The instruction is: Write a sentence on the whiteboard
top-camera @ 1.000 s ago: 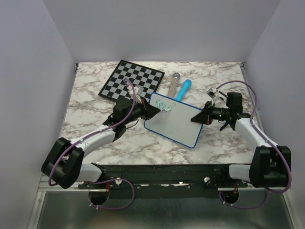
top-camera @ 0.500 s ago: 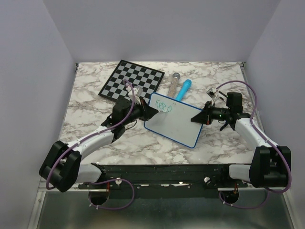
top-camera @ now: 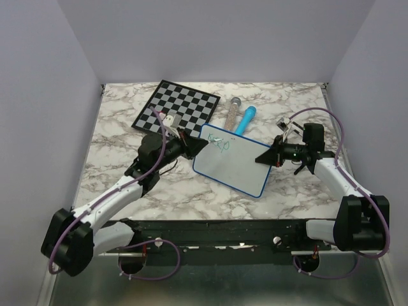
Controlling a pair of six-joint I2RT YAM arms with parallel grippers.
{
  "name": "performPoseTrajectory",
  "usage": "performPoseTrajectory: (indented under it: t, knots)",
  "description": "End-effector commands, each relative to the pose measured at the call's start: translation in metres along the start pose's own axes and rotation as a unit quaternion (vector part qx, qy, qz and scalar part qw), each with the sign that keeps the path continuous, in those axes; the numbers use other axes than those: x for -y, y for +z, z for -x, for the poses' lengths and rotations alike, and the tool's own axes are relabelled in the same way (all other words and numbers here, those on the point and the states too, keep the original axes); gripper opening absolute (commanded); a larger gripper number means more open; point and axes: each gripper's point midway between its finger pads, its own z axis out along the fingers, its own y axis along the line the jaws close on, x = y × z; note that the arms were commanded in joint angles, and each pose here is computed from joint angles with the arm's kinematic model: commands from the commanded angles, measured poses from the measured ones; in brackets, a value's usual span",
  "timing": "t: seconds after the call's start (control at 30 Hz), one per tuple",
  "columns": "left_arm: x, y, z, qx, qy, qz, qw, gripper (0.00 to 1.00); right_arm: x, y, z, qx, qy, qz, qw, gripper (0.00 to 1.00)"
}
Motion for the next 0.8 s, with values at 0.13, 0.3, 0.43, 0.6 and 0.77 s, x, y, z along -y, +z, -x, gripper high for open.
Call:
performPoseTrajectory:
  t: [0.13,0.3,0.43,0.6,0.77]
  knots:
    - [0.021,-0.041,0.033,0.072,0.026,-0.021,0.997,0.0,-0.006,-0.003,0.015,0.009,-0.04,0.001,0.999,0.01]
    - [0.023,-0.057,0.029,0.104,0.0,-0.032,0.994,0.0,-0.007,-0.003,0.017,0.009,-0.048,0.002,0.999,0.01]
    - [0.023,-0.064,0.024,0.117,-0.013,-0.039,0.992,0.0,-0.006,-0.003,0.015,0.006,-0.054,0.001,0.999,0.01]
    - [0.027,-0.071,0.024,0.127,-0.026,-0.052,0.99,0.0,-0.007,-0.004,0.015,0.004,-0.062,0.004,0.998,0.01]
    - [0.029,-0.073,0.02,0.134,-0.045,-0.067,0.988,0.0,-0.01,-0.005,0.016,0.005,-0.071,0.006,0.997,0.01]
